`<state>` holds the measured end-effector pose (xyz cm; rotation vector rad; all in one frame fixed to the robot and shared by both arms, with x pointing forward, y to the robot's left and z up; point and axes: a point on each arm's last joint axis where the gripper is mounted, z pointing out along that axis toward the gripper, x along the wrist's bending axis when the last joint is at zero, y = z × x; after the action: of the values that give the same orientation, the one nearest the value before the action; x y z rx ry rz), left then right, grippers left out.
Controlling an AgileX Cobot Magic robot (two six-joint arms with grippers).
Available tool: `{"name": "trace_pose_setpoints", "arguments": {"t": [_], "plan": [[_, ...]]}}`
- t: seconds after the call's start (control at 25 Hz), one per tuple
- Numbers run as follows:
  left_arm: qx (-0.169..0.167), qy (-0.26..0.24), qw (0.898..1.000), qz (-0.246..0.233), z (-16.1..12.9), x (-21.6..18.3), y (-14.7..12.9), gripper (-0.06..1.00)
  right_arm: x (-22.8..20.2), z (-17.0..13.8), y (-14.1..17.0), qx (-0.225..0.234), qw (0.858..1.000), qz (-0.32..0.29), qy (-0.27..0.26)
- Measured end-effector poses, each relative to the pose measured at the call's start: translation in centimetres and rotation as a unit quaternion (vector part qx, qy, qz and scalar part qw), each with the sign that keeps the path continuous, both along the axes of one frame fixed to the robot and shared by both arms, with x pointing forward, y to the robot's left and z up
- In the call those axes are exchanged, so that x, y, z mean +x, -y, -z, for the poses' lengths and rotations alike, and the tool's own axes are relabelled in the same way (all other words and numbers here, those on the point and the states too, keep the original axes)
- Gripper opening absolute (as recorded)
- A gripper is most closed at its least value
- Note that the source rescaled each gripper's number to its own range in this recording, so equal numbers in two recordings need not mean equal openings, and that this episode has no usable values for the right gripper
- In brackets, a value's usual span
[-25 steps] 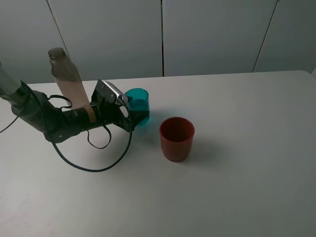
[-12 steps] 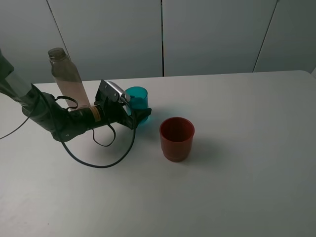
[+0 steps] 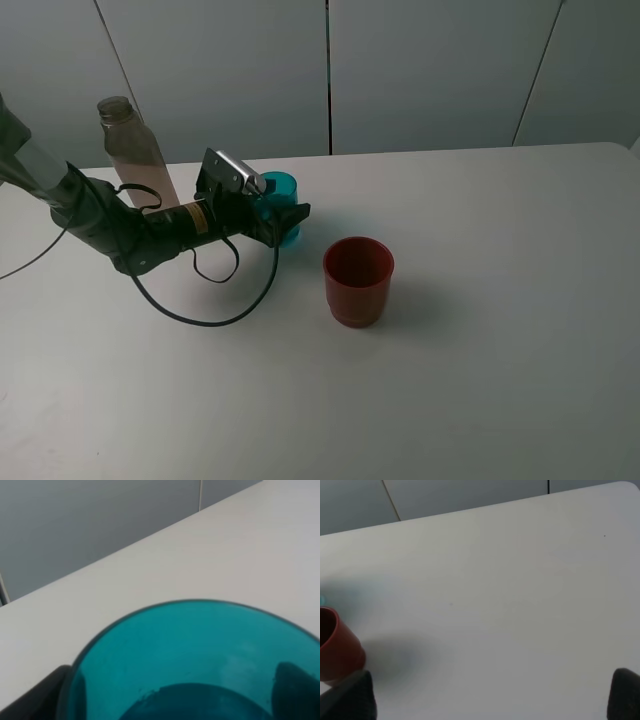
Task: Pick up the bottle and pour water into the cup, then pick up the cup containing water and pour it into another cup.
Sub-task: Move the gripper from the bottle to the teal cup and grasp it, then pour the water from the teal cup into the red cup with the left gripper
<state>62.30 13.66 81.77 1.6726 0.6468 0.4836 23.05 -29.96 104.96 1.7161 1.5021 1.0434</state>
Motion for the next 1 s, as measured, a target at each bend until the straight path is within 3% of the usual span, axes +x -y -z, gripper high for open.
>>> {"name": "trace_pose_setpoints", "arguments": {"t": [0.28, 0.36, 0.4, 0.44, 1.0], "plan": [[0.001, -0.004, 1.000, 0.002, 0.05, -0.01, 0.03, 0.99, 0.00, 0.00, 0.00, 0.000, 1.000, 0.000, 0.000], [0.003, -0.006, 1.000, 0.003, 0.09, -0.03, 0.04, 0.89, 0.00, 0.00, 0.00, 0.000, 1.000, 0.000, 0.000], [0.003, -0.006, 1.000, 0.003, 0.09, -0.03, 0.04, 0.62, 0.00, 0.00, 0.00, 0.000, 1.000, 0.000, 0.000], [0.003, -0.006, 1.000, 0.004, 0.09, -0.05, 0.05, 0.13, 0.00, 0.00, 0.00, 0.000, 1.000, 0.000, 0.000], [-0.003, -0.001, 1.000, 0.012, 0.12, -0.17, 0.16, 0.11, 0.00, 0.00, 0.00, 0.000, 1.000, 0.000, 0.000]]}}
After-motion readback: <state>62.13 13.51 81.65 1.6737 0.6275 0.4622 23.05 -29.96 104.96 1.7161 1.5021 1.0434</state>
